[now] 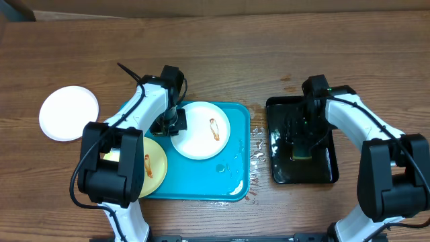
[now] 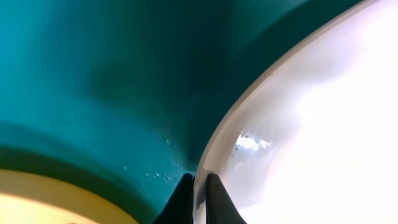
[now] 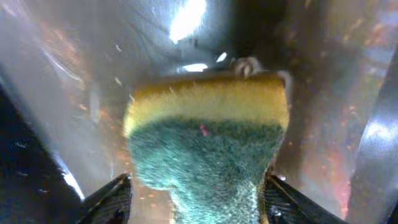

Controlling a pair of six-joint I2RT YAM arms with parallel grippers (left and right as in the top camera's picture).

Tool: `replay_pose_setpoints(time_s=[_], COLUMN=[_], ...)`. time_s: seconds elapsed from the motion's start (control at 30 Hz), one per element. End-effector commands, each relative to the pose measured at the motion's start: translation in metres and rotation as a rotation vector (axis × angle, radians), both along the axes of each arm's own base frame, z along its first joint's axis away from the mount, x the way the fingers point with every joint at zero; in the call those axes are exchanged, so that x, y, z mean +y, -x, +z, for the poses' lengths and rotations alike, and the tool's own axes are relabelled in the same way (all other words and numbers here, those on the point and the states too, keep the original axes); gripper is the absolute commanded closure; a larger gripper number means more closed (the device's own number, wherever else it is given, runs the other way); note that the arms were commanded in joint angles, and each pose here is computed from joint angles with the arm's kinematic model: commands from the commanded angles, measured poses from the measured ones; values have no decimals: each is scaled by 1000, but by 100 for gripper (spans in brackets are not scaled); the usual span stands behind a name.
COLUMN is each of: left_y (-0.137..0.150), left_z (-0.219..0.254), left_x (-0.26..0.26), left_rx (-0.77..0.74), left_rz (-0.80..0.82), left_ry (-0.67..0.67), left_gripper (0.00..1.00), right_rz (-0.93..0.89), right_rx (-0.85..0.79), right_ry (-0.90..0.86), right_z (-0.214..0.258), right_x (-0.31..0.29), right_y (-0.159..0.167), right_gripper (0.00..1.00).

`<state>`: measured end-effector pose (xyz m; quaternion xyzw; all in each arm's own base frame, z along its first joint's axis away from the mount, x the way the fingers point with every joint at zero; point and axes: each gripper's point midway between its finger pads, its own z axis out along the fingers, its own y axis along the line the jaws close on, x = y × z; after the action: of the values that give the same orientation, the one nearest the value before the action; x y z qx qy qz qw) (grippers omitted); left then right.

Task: Clean dirty plates on tray and stack at the side
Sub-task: 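Rub the sponge in the black tray water with the right gripper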

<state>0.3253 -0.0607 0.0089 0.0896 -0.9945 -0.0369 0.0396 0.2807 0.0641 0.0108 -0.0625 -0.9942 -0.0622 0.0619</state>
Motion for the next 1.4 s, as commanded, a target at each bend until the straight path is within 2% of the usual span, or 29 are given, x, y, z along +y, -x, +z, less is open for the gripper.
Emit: replay_pose_setpoints(time_s=[0.0, 0.03, 0.13, 0.2, 0.27, 0.33, 0.37, 0.47, 0.53, 0.6, 0.7, 0.73, 0.8, 0.87, 0.9, 0.97, 1.0, 1.03, 1.1, 1.2, 1.23, 1.27, 1.3, 1.33, 1.37], left_y=[13, 13, 14, 15, 17, 17, 18, 18, 17, 17, 13, 13, 12, 13, 13, 13, 13, 13, 13, 13, 13, 13, 13, 13, 13], left_z=[-13, -13, -13, -13, -13, -13, -13, -13, -13, -13, -14, -14, -14, -14, -14, -14, -14, -14, -14, -14, -14, -14, -14, -14, -14], left_x=[0, -2, -2, -2, -2, -2, -2, -1, -1, -1, -2, -2, -2, -2, -2, -2, -2, -2, -2, -2, -2, -2, -2, -2, -2], left_rx=[62, 64, 67, 74, 80, 83, 85, 85, 83, 83, 65, 63, 62, 64, 64, 65, 65, 65, 65, 64, 64, 65, 65, 65, 65], left_rz=[45, 45, 38, 16, 8, 1, 1, 2, 1, 1, 0, 0, 0, 0, 0, -1, -1, 0, 0, 0, 0, 0, 0, 0, 0], left_ry=[11, 22, 24, 25, 24, 25, 25, 25, 23, 23, 26, 26, 26, 25, 25, 25, 25, 26, 26, 25, 25, 26, 26, 26, 26], left_gripper=[96, 96, 96, 96, 96, 96, 96, 96, 96, 95, 95, 95, 96, 96, 96, 96, 96, 96, 96, 96, 96, 95, 96, 96, 96], right_rz=[2, 3, 3, 2, 3, 2, 2, 2, 2, 2, 3, 2, 1, -2, -2, -2, -2, -2, -1, -1, -2, -1, -2, -1, -2], right_rx=[29, 30, 33, 30, 25, 19, 19, 26, 30, 15, -36, -48, -59, -58, -59, -60, -60, -59, -58, -60, -59, -57, -55, -51, -52], right_ry=[8, 8, 9, 8, 8, 7, 7, 8, 9, 7, 0, -1, -3, -3, -3, -3, -3, -3, -2, -3, -3, -2, -3, -2, -7], right_z=[-13, -16, -22, -21, -18, -15, -12, -10, -12, -15, -21, -22, -23, -23, -23, -23, -23, -23, -23, -24, -26, -26, -26, -26, -26], right_x=[-3, -3, -4, -4, -3, -3, -3, -3, -3, -3, -2, -1, -1, -1, -1, -1, -1, -1, -1, -1, -1, -1, -1, -1, -1], right_y=[12, 15, 19, 18, 15, 11, 10, 10, 12, 10, 1, -1, -4, -4, -4, -4, -4, -4, -4, -3, -2, -1, -1, 0, 0], right_gripper=[53, 58, 83, 86, 96, 96, 94, 40, 30, 30, 36, 41, 70, 74, 69, 38, 30, 28, 33, 33, 38, 46, 77, 96, 96])
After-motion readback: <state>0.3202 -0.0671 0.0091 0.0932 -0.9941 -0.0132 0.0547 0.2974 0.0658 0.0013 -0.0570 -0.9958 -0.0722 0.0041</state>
